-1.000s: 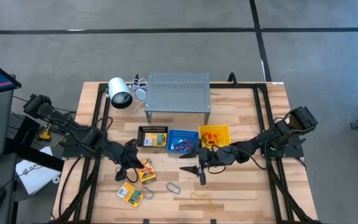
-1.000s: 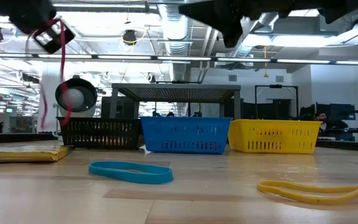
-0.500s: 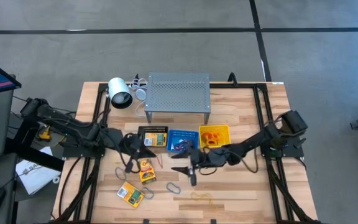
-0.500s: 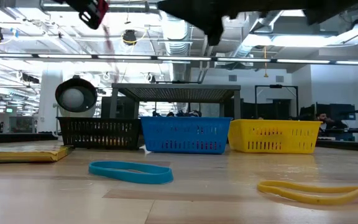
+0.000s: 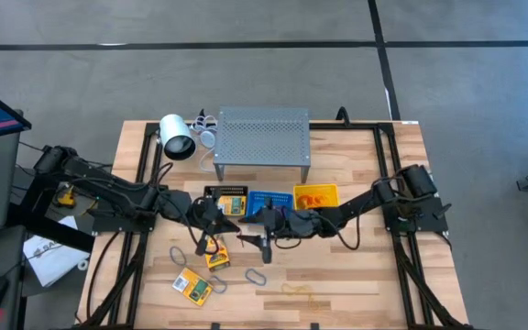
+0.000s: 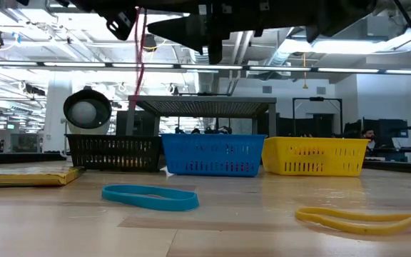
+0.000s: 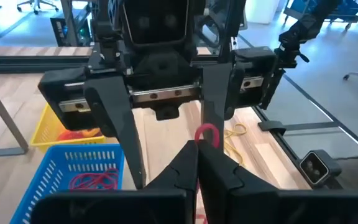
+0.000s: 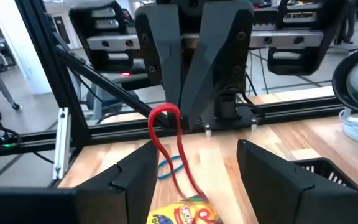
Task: Pick & Place Office Desk Supplies
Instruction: Put the red rubber band into the blue bin
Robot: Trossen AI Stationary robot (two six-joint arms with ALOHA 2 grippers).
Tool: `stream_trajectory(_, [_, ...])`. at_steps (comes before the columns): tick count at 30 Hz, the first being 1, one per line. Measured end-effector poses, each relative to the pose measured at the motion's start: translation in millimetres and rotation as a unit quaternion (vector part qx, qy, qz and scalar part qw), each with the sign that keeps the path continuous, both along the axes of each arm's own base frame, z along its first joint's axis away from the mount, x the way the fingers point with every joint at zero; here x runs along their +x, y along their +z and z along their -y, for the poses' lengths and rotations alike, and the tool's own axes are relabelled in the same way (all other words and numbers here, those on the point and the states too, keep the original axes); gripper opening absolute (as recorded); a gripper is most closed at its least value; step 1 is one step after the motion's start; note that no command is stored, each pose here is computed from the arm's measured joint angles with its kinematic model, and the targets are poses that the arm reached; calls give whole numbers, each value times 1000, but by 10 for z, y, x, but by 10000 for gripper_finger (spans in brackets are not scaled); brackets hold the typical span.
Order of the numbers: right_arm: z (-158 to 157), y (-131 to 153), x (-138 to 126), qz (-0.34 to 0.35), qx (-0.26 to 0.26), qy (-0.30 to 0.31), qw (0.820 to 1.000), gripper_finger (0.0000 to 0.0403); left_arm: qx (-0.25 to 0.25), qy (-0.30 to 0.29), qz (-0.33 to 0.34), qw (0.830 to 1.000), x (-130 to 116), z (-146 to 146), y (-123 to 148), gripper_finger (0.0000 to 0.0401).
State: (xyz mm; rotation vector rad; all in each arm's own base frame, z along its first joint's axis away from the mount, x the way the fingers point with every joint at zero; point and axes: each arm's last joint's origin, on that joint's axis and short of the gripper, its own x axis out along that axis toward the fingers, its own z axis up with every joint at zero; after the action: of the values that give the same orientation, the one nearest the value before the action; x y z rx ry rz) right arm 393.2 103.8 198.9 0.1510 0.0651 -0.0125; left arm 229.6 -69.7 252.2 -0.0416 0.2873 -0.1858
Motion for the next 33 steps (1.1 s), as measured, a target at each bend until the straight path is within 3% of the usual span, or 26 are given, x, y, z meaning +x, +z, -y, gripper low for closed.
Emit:
stream_trajectory(7, [2,1,2,-1,5,10,1000,208,6,-7,33,999,8,5,63,1])
stream_trajectory(12, [15,-4,6,-3,7,10,1000,179,5,-18,45,999,15,13,84,1])
stream_trajectory(25, [18,-4,6,-3,5,10,1000,8,4,-18,46,999,15,14,85,1])
stream_trajectory(33, [7,8,5,2,7,23,1000,4,2,-17,47,999,15,14,88,3])
